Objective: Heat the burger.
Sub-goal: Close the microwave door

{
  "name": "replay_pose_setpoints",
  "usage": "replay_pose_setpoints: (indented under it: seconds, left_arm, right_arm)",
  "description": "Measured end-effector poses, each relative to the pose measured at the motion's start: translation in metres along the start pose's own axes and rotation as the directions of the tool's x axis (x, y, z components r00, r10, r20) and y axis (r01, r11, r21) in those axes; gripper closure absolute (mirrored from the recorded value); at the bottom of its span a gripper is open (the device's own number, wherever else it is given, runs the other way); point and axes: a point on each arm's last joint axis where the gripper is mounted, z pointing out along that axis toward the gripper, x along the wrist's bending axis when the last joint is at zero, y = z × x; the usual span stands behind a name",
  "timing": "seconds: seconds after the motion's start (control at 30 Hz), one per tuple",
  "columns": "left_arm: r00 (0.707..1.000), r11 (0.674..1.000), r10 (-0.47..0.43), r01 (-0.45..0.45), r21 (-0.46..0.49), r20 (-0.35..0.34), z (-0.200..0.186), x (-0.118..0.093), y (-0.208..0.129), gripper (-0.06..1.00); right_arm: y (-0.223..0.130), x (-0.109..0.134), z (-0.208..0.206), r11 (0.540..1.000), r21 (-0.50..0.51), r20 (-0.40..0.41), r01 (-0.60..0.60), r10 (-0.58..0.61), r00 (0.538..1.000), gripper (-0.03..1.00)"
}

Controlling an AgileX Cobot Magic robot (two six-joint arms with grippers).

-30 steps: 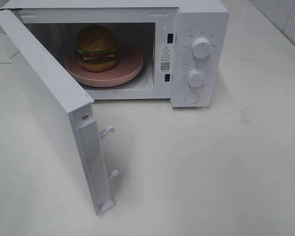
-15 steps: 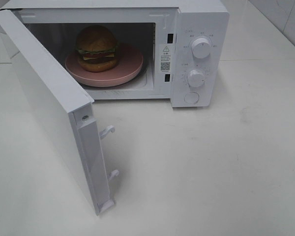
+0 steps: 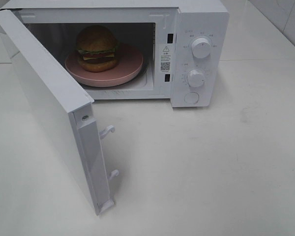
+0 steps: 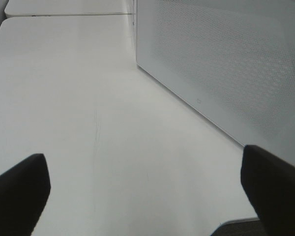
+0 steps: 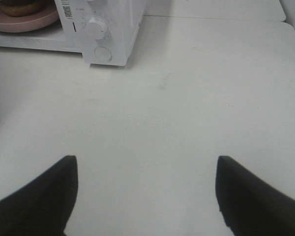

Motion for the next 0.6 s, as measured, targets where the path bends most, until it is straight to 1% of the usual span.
replay_pose_setpoints:
  seconds: [0.6]
  left_arm:
    - [1.0, 1.0, 0.0, 0.0, 0.0, 0.0, 0.0, 0.0, 0.0, -0.03]
  right_arm:
    - [0.0009, 0.0001, 0.0005, 1.0, -0.012, 0.003, -0.002, 0.003, 1.0, 0.21]
